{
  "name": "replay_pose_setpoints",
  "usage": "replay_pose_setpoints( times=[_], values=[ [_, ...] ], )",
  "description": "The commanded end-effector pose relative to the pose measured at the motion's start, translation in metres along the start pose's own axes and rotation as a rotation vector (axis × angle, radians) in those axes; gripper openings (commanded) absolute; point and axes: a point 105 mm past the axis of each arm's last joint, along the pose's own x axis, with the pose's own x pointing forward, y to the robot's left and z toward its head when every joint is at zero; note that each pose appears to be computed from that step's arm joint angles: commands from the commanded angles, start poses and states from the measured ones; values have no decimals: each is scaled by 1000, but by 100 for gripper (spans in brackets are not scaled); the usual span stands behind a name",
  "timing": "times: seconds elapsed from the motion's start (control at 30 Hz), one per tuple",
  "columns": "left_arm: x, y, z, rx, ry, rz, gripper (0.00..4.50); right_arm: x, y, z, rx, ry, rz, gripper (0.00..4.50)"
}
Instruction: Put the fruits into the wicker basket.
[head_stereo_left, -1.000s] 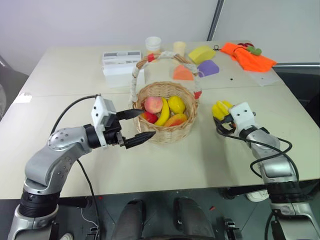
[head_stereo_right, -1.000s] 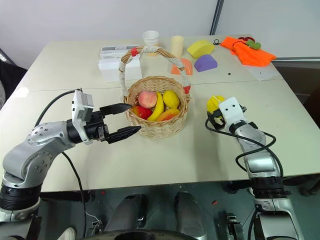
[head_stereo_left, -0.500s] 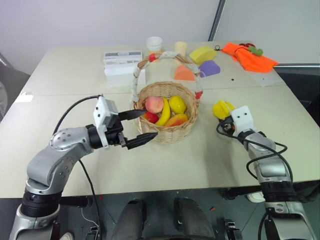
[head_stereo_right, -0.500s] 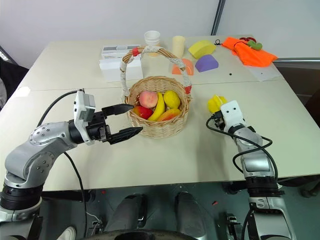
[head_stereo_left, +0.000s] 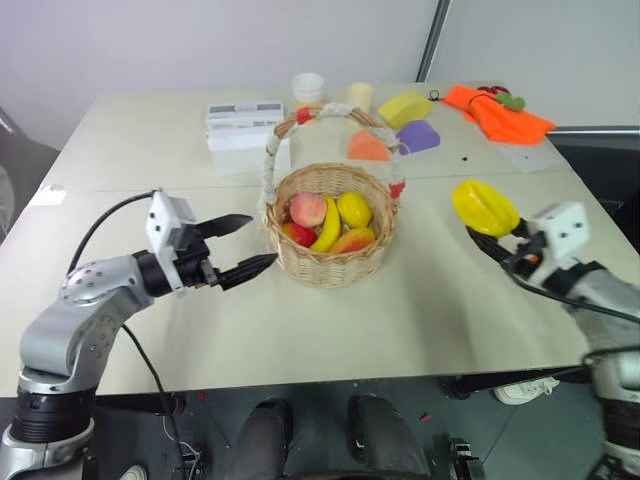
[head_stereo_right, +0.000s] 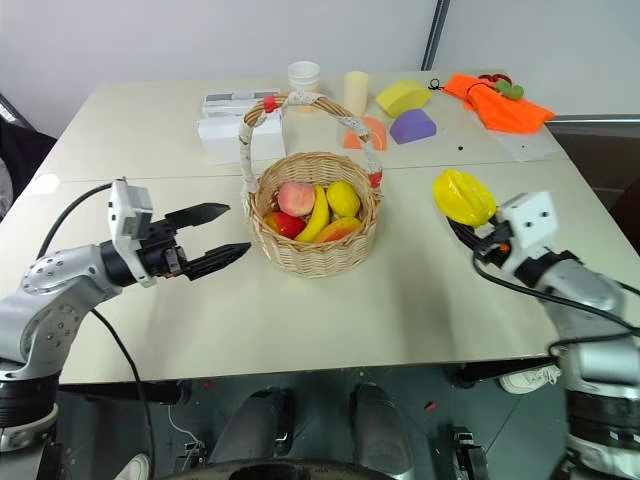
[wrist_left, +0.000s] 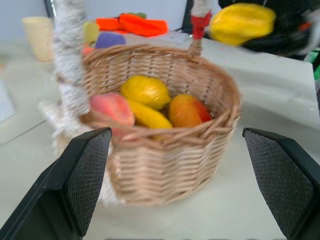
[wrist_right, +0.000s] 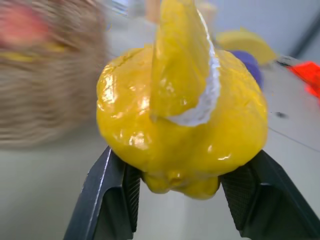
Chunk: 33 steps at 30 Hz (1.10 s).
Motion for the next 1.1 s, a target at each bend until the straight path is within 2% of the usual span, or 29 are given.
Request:
replay_pose_setpoints(
  times=[0.03,0.17,0.37,0.43,0.53,0.57,0.77,0.87,1.0,1.1],
  values=[
    [-11,6,9,38,-41,8,450,6,46,41,51,-101,238,185],
    [-12,7,7,30,-49,16,450,45,82,60,28,-144,304,185],
    [-9,3,6,25,-59,20,450,103,88,60,-47,-98,202,185],
    [-8,1,6,25,-64,21,450,113,96,56,-55,-83,215,272],
    [-4,-5,7,17,-80,12,450,113,89,60,-81,-99,176,416],
    [-3,-8,7,14,-86,7,450,109,86,63,-93,-111,169,446],
    [3,-14,10,4,-124,-4,450,60,79,55,-59,-100,269,446],
    [9,-20,16,-6,-160,-42,450,40,61,45,-4,-80,226,446],
    [15,-26,21,-18,-197,-91,450,43,39,37,35,-87,101,446],
    [22,-29,24,-23,-208,-113,450,65,37,42,62,-156,66,446]
  ],
)
